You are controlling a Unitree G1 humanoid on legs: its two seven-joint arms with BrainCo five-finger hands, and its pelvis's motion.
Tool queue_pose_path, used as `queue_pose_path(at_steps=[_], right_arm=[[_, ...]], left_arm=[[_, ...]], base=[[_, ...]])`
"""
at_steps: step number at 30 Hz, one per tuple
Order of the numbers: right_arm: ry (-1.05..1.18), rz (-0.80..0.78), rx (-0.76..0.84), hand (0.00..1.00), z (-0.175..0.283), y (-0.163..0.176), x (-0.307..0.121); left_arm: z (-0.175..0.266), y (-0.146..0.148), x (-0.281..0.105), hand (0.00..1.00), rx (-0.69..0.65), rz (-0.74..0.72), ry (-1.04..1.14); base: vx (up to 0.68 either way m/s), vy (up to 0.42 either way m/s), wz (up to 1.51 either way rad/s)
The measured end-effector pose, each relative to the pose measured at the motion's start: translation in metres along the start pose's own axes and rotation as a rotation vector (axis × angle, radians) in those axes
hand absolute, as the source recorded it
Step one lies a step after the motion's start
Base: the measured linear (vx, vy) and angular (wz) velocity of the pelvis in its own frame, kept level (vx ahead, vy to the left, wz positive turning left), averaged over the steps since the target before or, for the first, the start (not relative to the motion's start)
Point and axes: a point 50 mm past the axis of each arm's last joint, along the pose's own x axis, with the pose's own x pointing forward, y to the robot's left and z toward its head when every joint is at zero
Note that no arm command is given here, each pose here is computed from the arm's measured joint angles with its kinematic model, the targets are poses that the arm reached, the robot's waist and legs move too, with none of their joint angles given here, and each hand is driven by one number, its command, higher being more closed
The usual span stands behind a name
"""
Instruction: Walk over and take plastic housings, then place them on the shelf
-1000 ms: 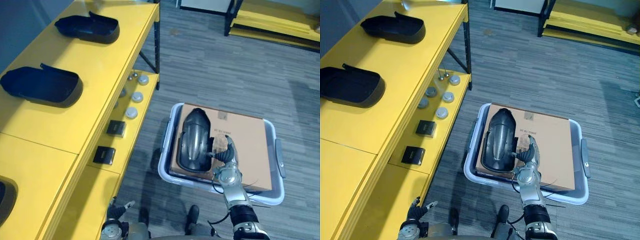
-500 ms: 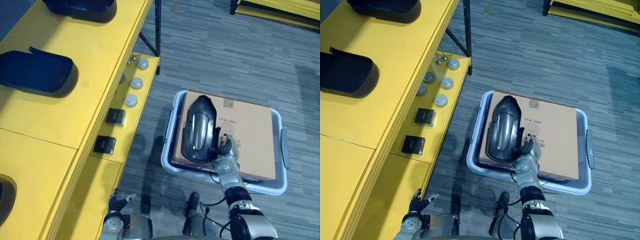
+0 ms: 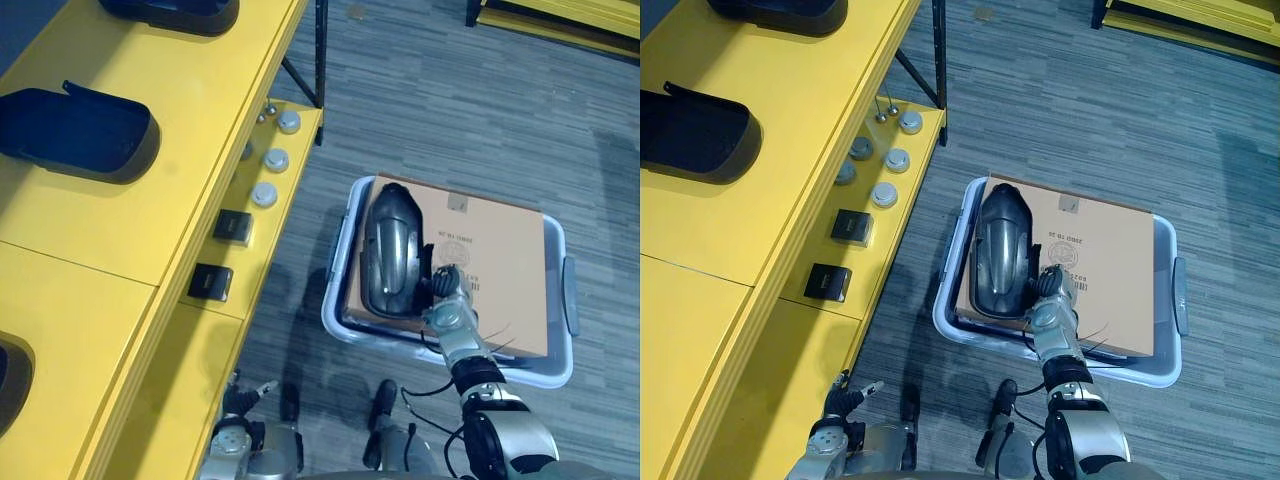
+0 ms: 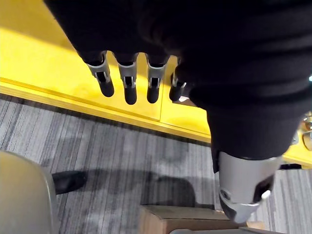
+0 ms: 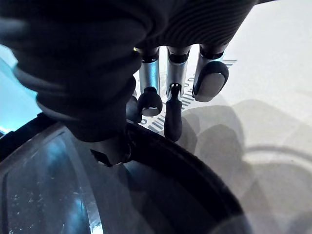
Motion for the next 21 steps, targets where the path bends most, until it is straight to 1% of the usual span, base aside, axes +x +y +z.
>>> queue_pose_path(at_steps=[4,7,9,13,17,21], right_arm=[[-0.033,-0.038,0.033,1.0,0.0,-0.006,-0.008],[-0.073,-0.093,0.064,1.0,0.002,-0.016,-0.015],[-0.096,-0.145,0.091,1.0,0.002,-0.024,-0.02],[-0.137,-0.213,0.159,1.0,0.004,-0.033,-0.031],[-0.23,-0.28,0.238,1.0,0.02,-0.046,-0.041],[-0.32,-0.307,0.285,1.0,0.038,-0.05,-0.051]], left_arm=[[0.002,-0.001,0.0,0.0,0.0,-0.001,-0.008],[0.021,-0.004,-0.001,0.0,-0.017,-0.008,-0.088],[0.047,-0.008,-0.004,0.0,-0.042,-0.023,-0.199],[0.086,-0.02,-0.017,0.0,-0.076,-0.07,-0.379],[0.134,-0.03,-0.04,0.0,-0.139,-0.125,-0.603],[0.167,-0.035,-0.066,0.0,-0.212,-0.155,-0.766]], base=[[0.0,0.0,0.0],[-0.03,-0.009,0.02],[-0.05,-0.018,0.01],[-0.06,-0.028,0.0],[-0.07,-0.028,-0.02],[-0.06,-0.052,-0.01]])
